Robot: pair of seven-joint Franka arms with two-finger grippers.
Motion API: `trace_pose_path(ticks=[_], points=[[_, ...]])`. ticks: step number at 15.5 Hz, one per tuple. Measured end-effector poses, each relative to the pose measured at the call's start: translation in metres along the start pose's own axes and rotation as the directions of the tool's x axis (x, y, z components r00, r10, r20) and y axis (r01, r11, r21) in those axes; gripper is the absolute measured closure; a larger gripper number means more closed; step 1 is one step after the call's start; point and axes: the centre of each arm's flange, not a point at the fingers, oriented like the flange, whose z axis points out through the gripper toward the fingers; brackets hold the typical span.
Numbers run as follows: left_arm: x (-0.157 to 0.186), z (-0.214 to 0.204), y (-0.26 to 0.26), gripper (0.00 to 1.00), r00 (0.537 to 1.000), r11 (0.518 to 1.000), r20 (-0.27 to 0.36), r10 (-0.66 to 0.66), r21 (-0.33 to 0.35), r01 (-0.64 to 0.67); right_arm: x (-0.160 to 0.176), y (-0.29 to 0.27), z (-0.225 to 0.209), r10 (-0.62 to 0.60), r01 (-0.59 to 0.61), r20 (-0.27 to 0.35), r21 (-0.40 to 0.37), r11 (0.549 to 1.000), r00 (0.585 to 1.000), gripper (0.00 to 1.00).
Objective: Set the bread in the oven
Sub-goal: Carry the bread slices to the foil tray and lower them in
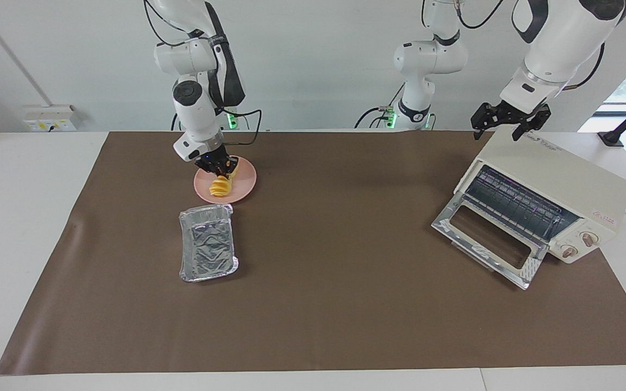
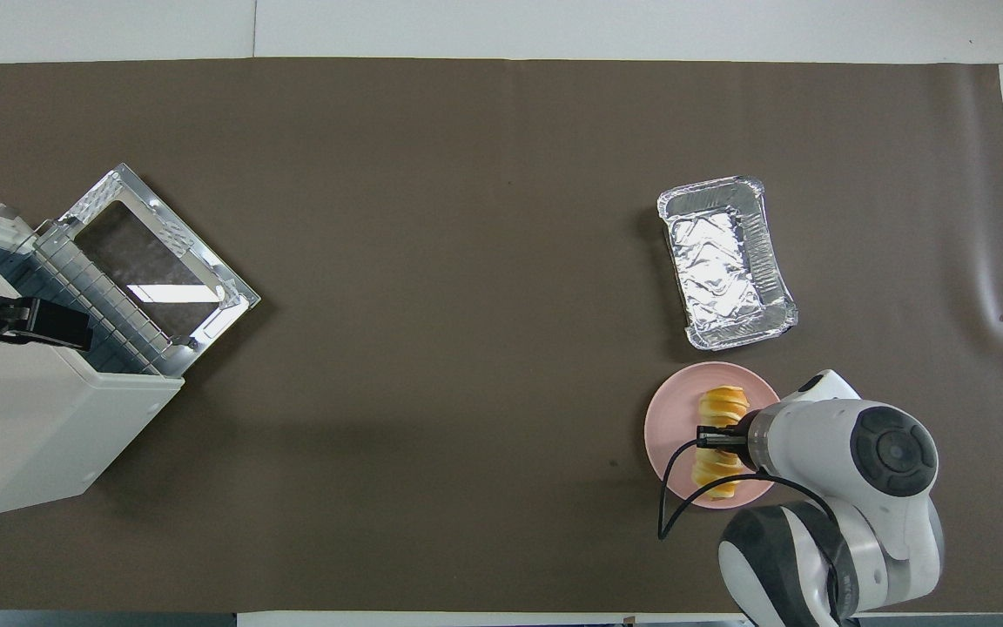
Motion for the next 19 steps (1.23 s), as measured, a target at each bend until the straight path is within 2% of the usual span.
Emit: trace_pose_path(ticks=[2, 3, 7, 9, 11, 14, 17, 19], points=[[0.000, 0.000, 0.000, 0.00, 1.000, 1.000, 0.000, 0.000, 0.000, 0.000, 0.001, -0.002, -0.026, 0.002, -0.002, 0.039, -0.005, 1.000, 0.999, 0.90], [0.000, 0.000, 0.000, 0.00, 1.000, 1.000, 0.000, 0.000, 0.000, 0.000, 0.005, -0.002, -0.049, 0.003, -0.002, 0.044, -0.002, 1.000, 0.999, 0.90], [0.000, 0.000, 0.000, 0.00, 1.000, 1.000, 0.000, 0.000, 0.000, 0.000, 0.040, 0.020, -0.154, -0.060, 0.060, -0.001, 0.032, 0.998, 0.998, 0.90], [0.000, 0.000, 0.000, 0.00, 1.000, 1.000, 0.000, 0.000, 0.000, 0.000, 0.066, 0.032, -0.185, -0.109, 0.111, -0.031, 0.046, 0.993, 0.994, 0.90], [0.000, 0.000, 0.000, 0.00, 1.000, 1.000, 0.000, 0.000, 0.000, 0.000, 0.098, 0.038, -0.192, -0.154, 0.156, -0.039, 0.056, 0.986, 0.987, 0.90], [0.000, 0.000, 0.000, 0.00, 1.000, 1.000, 0.000, 0.000, 0.000, 0.000, 0.153, 0.031, -0.171, -0.181, 0.184, -0.042, 0.068, 0.981, 0.983, 0.90], [0.000, 0.000, 0.000, 0.00, 1.000, 1.000, 0.000, 0.000, 0.000, 0.000, 0.197, 0.018, -0.146, -0.216, 0.219, -0.070, 0.037, 0.975, 0.974, 0.90], [0.000, 0.000, 0.000, 0.00, 1.000, 1.000, 0.000, 0.000, 0.000, 0.000, 0.215, 0.002, -0.131, -0.255, 0.257, -0.095, 0.006, 0.966, 0.962, 0.90]])
